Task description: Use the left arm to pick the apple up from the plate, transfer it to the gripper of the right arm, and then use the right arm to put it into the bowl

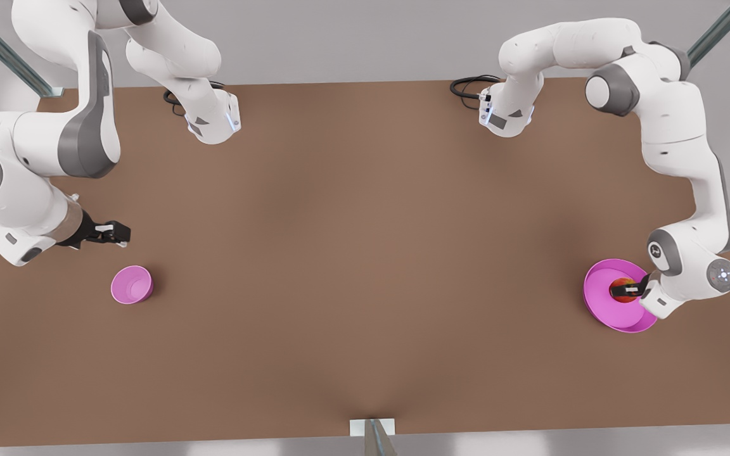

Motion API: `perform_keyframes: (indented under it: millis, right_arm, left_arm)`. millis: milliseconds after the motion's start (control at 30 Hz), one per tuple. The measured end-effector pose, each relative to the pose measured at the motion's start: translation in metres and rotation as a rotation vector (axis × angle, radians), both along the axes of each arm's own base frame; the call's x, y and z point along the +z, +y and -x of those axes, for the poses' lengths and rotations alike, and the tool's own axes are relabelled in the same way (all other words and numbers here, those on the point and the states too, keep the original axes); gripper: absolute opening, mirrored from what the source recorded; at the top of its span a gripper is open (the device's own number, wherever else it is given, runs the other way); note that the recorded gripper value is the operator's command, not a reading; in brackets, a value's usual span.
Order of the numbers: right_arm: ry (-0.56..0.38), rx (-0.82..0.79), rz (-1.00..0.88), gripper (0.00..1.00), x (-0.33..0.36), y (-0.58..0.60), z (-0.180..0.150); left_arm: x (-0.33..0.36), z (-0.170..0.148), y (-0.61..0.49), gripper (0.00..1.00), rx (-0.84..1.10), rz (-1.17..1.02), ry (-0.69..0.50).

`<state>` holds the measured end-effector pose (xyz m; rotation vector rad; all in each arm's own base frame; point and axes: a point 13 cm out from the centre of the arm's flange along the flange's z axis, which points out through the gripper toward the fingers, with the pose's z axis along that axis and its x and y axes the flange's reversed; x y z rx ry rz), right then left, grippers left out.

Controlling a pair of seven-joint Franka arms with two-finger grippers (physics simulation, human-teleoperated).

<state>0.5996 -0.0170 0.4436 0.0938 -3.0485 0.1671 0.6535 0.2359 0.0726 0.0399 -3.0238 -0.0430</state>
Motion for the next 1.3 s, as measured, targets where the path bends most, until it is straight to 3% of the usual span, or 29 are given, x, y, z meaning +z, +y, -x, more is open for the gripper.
perform_keyframes:
  millis: [633,933,1167,1300]
  right_arm:
    - [0.011,0.0,0.001,1.0,-0.006,0.0,0.0]
    - [0.014,0.0,0.004,1.0,-0.002,-0.001,0.003]
    - [0.095,0.022,-0.029,1.0,-0.042,0.016,0.001]
    - [0.176,0.027,-0.154,1.0,-0.102,0.011,-0.019]
  left_arm:
    - [-0.031,0.012,0.004,1.0,-0.054,0.016,0.008]
    - [-0.031,0.009,0.004,0.74,-0.059,0.021,-0.004]
    - [-0.019,0.0,-0.003,0.73,-0.039,0.04,-0.038]
    - [0.053,-0.038,-0.102,0.73,-0.111,0.118,-0.096]
